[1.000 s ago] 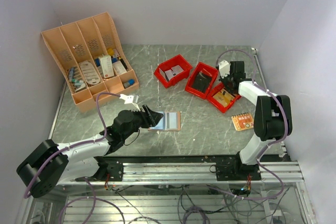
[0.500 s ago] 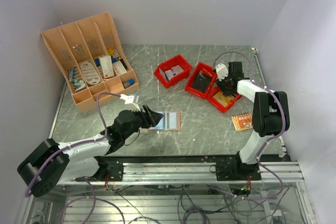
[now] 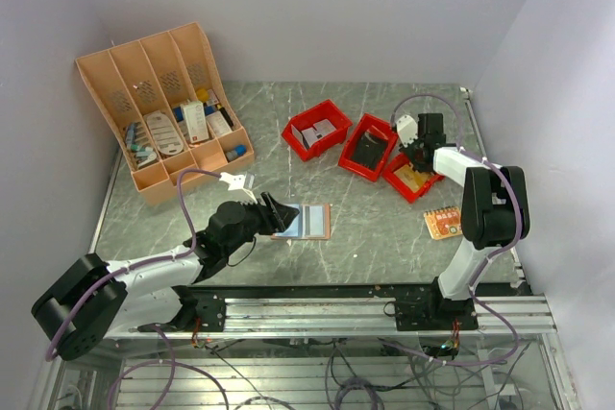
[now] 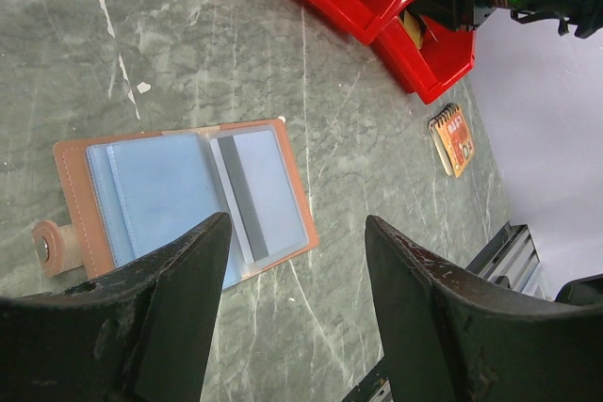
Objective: Put the credit cards into the card holder
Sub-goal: Adjust the credit card in the storage box.
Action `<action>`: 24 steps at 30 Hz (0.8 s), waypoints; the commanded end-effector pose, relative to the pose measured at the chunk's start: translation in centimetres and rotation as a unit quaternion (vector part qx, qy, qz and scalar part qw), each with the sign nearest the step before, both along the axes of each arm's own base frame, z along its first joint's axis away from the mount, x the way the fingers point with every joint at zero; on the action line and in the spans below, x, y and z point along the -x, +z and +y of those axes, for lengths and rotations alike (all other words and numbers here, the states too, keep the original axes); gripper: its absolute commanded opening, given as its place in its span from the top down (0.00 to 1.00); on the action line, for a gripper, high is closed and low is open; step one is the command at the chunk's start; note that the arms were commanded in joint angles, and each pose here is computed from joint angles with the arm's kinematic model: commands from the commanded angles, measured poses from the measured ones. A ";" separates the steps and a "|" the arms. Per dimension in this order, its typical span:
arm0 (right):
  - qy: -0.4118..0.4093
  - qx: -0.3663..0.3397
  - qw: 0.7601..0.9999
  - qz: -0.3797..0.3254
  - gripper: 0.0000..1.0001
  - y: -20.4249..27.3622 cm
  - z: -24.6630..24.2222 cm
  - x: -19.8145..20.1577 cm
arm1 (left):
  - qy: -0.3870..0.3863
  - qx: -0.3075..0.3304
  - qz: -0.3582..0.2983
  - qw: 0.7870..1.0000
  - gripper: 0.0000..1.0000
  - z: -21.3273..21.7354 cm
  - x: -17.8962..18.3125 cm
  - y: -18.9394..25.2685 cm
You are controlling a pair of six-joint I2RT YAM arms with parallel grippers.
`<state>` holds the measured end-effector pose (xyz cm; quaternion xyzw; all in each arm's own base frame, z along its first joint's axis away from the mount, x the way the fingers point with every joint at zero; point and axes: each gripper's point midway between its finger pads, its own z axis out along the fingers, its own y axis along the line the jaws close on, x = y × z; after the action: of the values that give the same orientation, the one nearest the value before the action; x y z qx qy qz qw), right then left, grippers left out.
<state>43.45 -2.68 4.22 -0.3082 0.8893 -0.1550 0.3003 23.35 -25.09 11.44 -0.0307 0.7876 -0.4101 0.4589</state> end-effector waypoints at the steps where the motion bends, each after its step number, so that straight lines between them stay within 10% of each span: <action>1: -0.010 0.024 0.999 -0.038 0.81 1.7 -1.1 -0.9 | 0.007 0.014 -0.018 1.000 0.30 0.0 -0.6 1.2; 24: -0.038 0.028 0.997 -0.054 0.86 2.3 -3.4 -2.2 | 0.011 0.014 -0.016 1.000 0.30 0.2 -0.5 1.0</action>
<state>44.50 -5.13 5.49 -0.2846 0.8838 -0.1926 0.3175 23.46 -24.99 11.45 -0.0329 0.7874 -0.4095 0.4597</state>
